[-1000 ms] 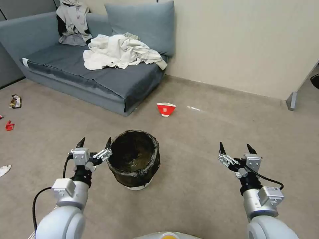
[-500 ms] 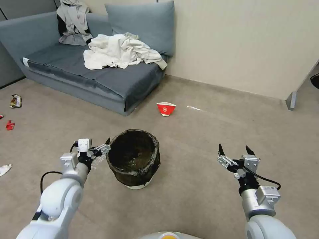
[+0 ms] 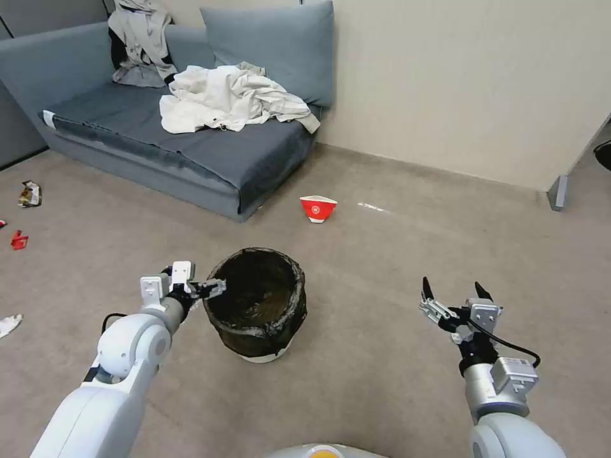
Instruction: Pick up the trash can from the floor.
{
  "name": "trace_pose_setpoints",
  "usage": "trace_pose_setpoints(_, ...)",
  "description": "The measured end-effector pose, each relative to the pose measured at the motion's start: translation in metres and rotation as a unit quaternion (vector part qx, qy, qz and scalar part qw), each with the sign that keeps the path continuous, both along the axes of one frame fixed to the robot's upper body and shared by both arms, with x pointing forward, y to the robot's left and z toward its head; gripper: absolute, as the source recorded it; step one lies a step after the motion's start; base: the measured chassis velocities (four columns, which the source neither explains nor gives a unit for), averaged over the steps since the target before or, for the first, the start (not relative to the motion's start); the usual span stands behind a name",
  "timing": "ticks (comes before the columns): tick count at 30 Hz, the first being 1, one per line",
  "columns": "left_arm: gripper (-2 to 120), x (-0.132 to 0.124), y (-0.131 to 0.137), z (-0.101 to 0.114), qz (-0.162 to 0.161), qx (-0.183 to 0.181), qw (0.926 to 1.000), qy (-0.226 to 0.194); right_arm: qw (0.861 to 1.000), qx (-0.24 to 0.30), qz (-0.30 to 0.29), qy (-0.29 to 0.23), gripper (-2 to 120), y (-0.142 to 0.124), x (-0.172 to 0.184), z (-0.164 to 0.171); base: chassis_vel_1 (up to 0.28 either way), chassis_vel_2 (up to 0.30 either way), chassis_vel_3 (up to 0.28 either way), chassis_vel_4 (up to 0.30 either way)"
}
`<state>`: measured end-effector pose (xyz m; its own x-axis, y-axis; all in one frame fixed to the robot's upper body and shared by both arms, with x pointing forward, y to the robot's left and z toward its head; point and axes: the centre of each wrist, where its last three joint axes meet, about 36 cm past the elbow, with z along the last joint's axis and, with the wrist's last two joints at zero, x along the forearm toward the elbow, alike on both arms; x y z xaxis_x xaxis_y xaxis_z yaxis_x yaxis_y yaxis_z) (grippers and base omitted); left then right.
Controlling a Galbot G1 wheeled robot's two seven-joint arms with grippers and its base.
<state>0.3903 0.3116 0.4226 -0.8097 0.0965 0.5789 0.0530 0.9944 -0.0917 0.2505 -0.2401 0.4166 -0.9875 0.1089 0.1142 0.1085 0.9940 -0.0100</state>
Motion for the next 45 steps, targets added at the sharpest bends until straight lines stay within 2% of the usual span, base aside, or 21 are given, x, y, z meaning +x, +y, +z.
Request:
trace_pose_setpoints(5, 100, 0.012, -0.003, -0.011, -0.009, -0.008, 0.9995, 0.028, 1.000, -0.003, -0.002, -0.002, 100, 0.001, -0.001, -0.001, 0.000, 0.000, 0.000, 0.000)
trace_pose_setpoints(13, 100, 0.021, -0.008, -0.021, -0.011, -0.006, 0.9991, 0.040, 1.000, -0.001, -0.005, -0.001, 100, 0.002, -0.002, -0.001, 0.000, 0.000, 0.000, 0.000)
trace_pose_setpoints(16, 88, 0.025, -0.011, -0.025, -0.010, -0.003, 0.9989, 0.045, 1.000, -0.001, -0.007, -0.002, 100, 0.002, -0.002, -0.001, 0.000, 0.000, 0.000, 0.000)
trace_pose_setpoints(18, 85, 0.026, -0.012, -0.027, -0.010, -0.002, 0.9988, 0.048, 1.000, 0.000, -0.008, -0.002, 100, 0.002, -0.002, -0.001, 0.000, 0.000, 0.000, 0.000)
trace_pose_setpoints(20, 72, 0.027, -0.013, -0.030, -0.007, 0.002, 0.9987, 0.051, 1.000, 0.003, -0.010, -0.001, 100, 0.003, -0.002, -0.001, 0.000, 0.000, 0.000, 0.000)
trace_pose_setpoints(21, 72, 0.027, -0.013, -0.030, -0.007, 0.002, 0.9987, 0.051, 1.000, 0.003, -0.010, -0.001, 100, 0.003, -0.002, -0.001, 0.000, 0.000, 0.000, 0.000)
trace_pose_setpoints(24, 59, 0.028, -0.013, -0.032, -0.002, 0.006, 0.9986, 0.053, 1.000, 0.004, -0.011, -0.001, 100, 0.003, -0.002, -0.001, 0.000, 0.000, 0.000, 0.000)
trace_pose_setpoints(25, 59, 0.028, -0.013, -0.032, -0.002, 0.006, 0.9986, 0.053, 1.000, 0.004, -0.011, -0.001, 100, 0.003, -0.002, -0.001, 0.000, 0.000, 0.000, 0.000)
trace_pose_setpoints(28, 43, 0.028, -0.013, -0.032, -0.001, 0.007, 0.9986, 0.053, 1.000, 0.005, -0.012, -0.001, 100, 0.003, -0.001, -0.001, 0.000, 0.000, 0.000, 0.000)
trace_pose_setpoints(30, 40, 0.028, -0.013, -0.032, -0.001, 0.007, 0.9986, 0.053, 1.000, 0.006, -0.011, -0.001, 100, 0.004, -0.001, -0.001, 0.000, 0.000, 0.000, 0.000)
trace_pose_setpoints(33, 25, 0.027, -0.013, -0.032, 0.000, 0.007, 0.9986, 0.053, 1.000, 0.008, -0.011, -0.001, 100, 0.005, -0.001, -0.001, 0.000, 0.000, 0.000, 0.000)
trace_pose_setpoints(34, 25, 0.027, -0.013, -0.032, 0.000, 0.007, 0.9986, 0.053, 1.000, 0.008, -0.011, -0.001, 100, 0.005, -0.001, -0.001, 0.000, 0.000, 0.000, 0.000)
trace_pose_setpoints(37, 13, 0.026, -0.013, -0.032, -0.002, -0.001, 0.9988, 0.048, 1.000, 0.008, -0.012, 0.000, 100, 0.005, -0.001, -0.001, 0.000, 0.000, 0.000, 0.000)
trace_pose_setpoints(42, 3, 0.024, -0.013, -0.033, -0.005, -0.009, 0.9992, 0.039, 1.000, 0.008, -0.013, 0.000, 100, 0.005, -0.001, -0.001, 0.000, 0.000, 0.000, 0.000)
trace_pose_setpoints(45, 3, 0.016, -0.013, -0.034, -0.013, -0.030, 0.9994, 0.009, 1.000, 0.007, -0.014, 0.000, 100, 0.005, -0.001, -0.001, 0.000, 0.000, 0.000, 0.000)
